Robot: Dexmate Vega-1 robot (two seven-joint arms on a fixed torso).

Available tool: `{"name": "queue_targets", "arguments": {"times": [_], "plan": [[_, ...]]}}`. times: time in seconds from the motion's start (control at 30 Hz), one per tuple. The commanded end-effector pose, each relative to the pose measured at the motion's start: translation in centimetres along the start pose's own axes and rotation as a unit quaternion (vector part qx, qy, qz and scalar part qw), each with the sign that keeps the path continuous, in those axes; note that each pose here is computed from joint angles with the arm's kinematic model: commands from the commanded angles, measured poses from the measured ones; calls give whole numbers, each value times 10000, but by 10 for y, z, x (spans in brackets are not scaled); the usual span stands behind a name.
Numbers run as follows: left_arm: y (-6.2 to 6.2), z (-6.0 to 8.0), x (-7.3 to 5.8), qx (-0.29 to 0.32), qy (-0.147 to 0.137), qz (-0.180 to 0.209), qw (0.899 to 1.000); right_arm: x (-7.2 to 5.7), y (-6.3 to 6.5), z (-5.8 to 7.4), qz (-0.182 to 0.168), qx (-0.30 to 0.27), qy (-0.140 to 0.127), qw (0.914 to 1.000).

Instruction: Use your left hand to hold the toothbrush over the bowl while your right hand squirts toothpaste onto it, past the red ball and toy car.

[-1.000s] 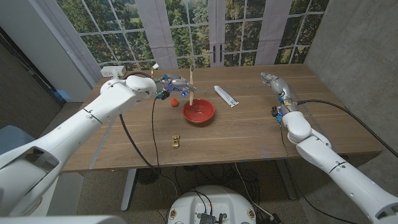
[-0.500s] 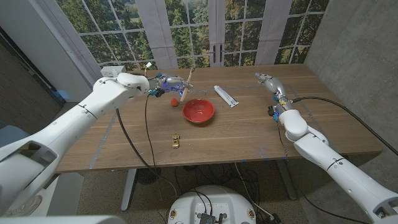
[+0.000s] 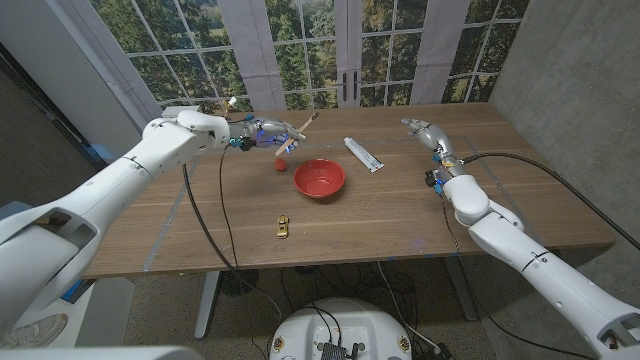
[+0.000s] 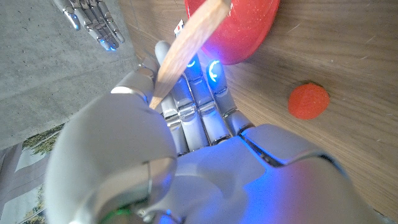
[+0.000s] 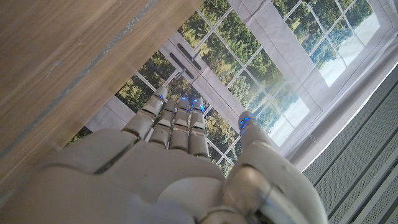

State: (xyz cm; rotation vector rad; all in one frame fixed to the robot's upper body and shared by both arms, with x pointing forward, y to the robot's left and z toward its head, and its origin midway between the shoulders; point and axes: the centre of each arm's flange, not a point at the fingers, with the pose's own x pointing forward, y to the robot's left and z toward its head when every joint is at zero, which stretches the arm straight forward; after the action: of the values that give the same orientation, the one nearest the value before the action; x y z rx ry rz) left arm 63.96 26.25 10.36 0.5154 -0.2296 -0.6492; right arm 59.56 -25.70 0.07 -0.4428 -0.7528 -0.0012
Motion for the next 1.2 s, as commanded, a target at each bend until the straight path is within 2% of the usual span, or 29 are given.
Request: {"name": "queue_targets", "arguments": {"times": [0.03, 0.37, 0.63, 0.77, 1.2], "plan": [[14, -15, -4, -241, -159, -198, 9994, -2, 10, 7, 15, -180, -6, 9998], [19, -20, -10, -366, -176, -291, 9988, 0, 21, 14, 2, -499, 36, 9987], [23, -27, -14, -593, -350, -358, 9970, 11, 35, 17, 99, -788, 178, 9967], [24, -30, -14, -645, -395, -367, 9965, 18, 40, 17, 211, -819, 172, 9963], [27, -33, -10, -705, -479, -470, 9953, 37, 54, 19, 250, -1419, 174, 9894]]}}
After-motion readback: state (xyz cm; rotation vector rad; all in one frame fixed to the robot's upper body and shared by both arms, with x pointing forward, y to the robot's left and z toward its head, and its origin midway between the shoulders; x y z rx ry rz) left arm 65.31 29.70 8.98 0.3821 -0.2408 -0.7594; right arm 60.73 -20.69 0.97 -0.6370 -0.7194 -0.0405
